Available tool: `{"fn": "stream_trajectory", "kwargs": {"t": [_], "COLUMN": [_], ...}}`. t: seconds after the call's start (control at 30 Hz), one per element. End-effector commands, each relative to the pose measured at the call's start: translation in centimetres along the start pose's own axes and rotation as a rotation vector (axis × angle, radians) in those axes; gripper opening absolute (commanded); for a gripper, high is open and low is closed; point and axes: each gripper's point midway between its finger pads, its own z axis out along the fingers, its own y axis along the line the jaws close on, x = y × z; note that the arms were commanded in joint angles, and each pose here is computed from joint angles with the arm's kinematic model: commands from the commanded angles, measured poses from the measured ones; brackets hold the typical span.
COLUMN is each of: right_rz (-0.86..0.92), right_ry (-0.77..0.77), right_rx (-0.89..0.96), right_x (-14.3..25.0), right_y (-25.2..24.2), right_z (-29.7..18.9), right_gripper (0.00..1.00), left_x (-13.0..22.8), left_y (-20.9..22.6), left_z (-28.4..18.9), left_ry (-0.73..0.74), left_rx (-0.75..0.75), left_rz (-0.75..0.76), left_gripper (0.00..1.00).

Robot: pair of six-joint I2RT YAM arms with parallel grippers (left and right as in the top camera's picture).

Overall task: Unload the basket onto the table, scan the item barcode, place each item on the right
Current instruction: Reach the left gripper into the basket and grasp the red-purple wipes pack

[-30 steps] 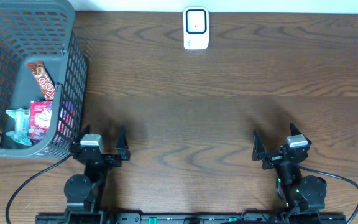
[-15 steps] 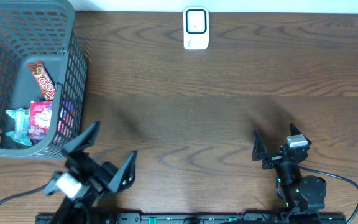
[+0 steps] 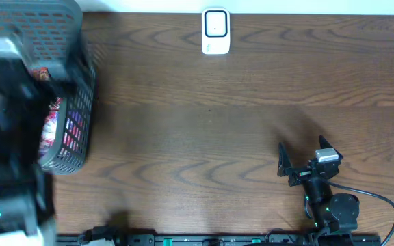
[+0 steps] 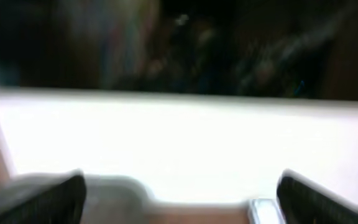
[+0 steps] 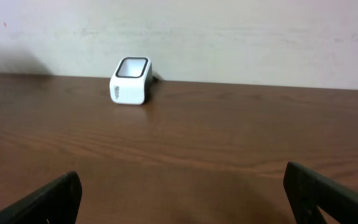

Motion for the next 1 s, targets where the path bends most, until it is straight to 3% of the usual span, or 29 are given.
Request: {"fn": "stream_trajectory", "kwargs": {"t": [0.0,0.13,0.27,0.37,0.5,0.57,0.7,0.87,0.97], "right_rz": [0.003,0.003,0.003,0.003,0.003,0.003,0.003,0.003,0.003], "right_ry": [0.001,0.001,0.001,0.001,0.001,0.001,0.001,0.001,0.001], "right_rx": [0.001,0.001,0.001,0.001,0.001,0.001,0.001,0.001,0.002], "right_x": [0.1,0.1,0.1,0.1,0.1,0.1,0.1,0.1,0.1], "right_y": [0.0,0.0,0.0,0.0,0.0,0.0,0.0,0.0,0.0], "right_z": [0.0,0.0,0.0,0.0,0.0,0.0,0.0,0.0,0.0], "right_gripper": [0.99,0.99,0.99,0.99,0.99,0.99,0.99,0.99,0.99], "left_x": [0.1,6.2,10.6,13.9,18.1,21.2,24.8,27.8,30.2], "left_y": [5.3,8.9,14.5,16.6,17.6,17.9,19.1,19.7,19.6], "left_z": [3.9,5.2,4.3,4.3,4.5,4.4,3.4,4.0,3.5], "left_ry": [0.13,0.38,0.505,0.595,0.702,0.752,0.782,0.811,0.916], "left_rx": [-0.15,-0.253,-0.512,-0.577,-0.642,-0.728,-0.938,-1.005,-1.011], "left_rz": [0.008,-0.049,-0.175,-0.251,-0.382,-0.555,-0.742,-0.827,-0.792], "left_gripper": [0.98,0.97,0.97,0.98,0.98,0.98,0.98,0.98,0.98]}}
